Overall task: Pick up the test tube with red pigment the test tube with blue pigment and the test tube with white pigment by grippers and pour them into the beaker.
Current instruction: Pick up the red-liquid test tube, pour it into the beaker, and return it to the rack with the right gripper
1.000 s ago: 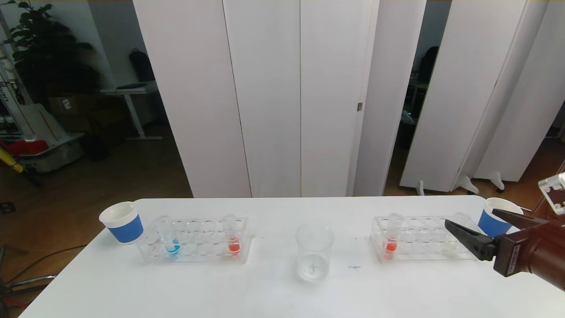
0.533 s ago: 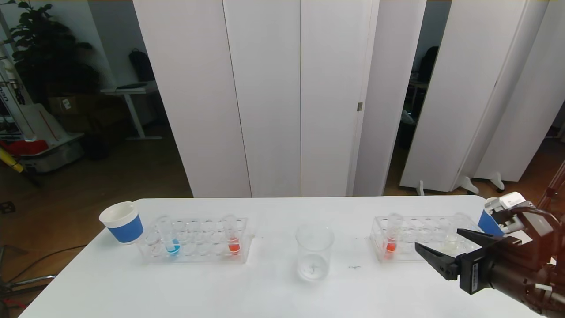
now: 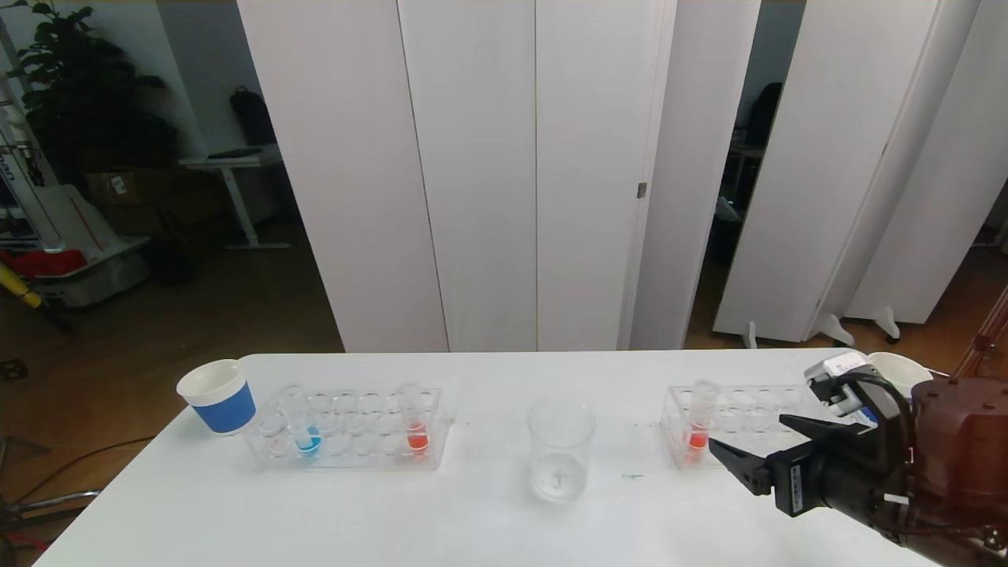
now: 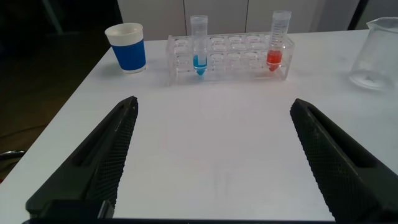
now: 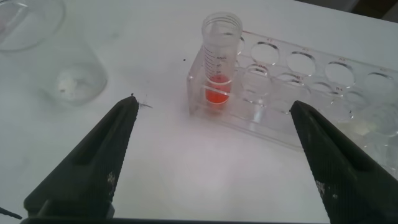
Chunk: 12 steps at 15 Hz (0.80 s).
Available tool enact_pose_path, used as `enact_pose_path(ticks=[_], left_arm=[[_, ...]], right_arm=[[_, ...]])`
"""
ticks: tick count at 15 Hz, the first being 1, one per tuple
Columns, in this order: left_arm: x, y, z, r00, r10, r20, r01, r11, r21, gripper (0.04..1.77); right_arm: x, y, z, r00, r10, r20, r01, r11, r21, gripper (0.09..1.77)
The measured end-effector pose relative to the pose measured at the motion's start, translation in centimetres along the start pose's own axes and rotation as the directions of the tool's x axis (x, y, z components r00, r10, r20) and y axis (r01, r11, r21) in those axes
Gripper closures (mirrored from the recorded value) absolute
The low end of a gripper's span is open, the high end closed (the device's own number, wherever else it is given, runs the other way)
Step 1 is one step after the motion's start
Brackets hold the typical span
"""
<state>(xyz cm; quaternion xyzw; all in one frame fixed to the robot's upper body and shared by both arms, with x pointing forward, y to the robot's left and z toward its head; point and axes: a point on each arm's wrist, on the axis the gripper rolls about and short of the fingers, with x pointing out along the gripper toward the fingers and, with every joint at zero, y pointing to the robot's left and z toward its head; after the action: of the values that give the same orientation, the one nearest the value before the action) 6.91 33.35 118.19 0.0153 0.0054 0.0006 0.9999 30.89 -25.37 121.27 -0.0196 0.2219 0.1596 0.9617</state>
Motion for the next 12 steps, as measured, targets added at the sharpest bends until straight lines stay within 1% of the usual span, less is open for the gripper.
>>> enact_pose_path(ticks=[2,4,5,8,11,12], left_arm=[[0.0,0.0,0.0,1.000,0.000,0.000,0.000,1.000,0.000,0.06],[0.0,0.0,0.0,1.000,0.000,0.000,0.000,1.000,0.000,0.06],[0.0,0.0,0.0,1.000,0.000,0.000,0.000,1.000,0.000,0.06],[0.0,0.0,0.0,1.000,0.000,0.000,0.000,1.000,0.000,0.06],[0.0,0.0,0.0,1.000,0.000,0.000,0.000,1.000,0.000,0.06],[0.0,0.0,0.0,1.000,0.000,0.000,0.000,1.000,0.000,0.06]], right_arm=[[0.9,0.0,0.2,1.000,-0.007,-0.004,0.007,1.000,0.002,0.11],[1.8,0.0,0.5,0.998,-0.057,0.003,0.057,0.998,0.014,0.11],[2.3,0.1,0.7,0.998,-0.065,0.015,0.065,0.998,0.021,0.11],[3.5,0.5,0.7,0.997,-0.056,0.051,0.055,0.998,0.022,0.11],[4.4,0.9,0.1,0.998,-0.046,0.037,0.045,0.999,0.016,0.11],[4.7,0.9,0.1,0.998,-0.045,0.043,0.045,0.999,0.016,0.11]])
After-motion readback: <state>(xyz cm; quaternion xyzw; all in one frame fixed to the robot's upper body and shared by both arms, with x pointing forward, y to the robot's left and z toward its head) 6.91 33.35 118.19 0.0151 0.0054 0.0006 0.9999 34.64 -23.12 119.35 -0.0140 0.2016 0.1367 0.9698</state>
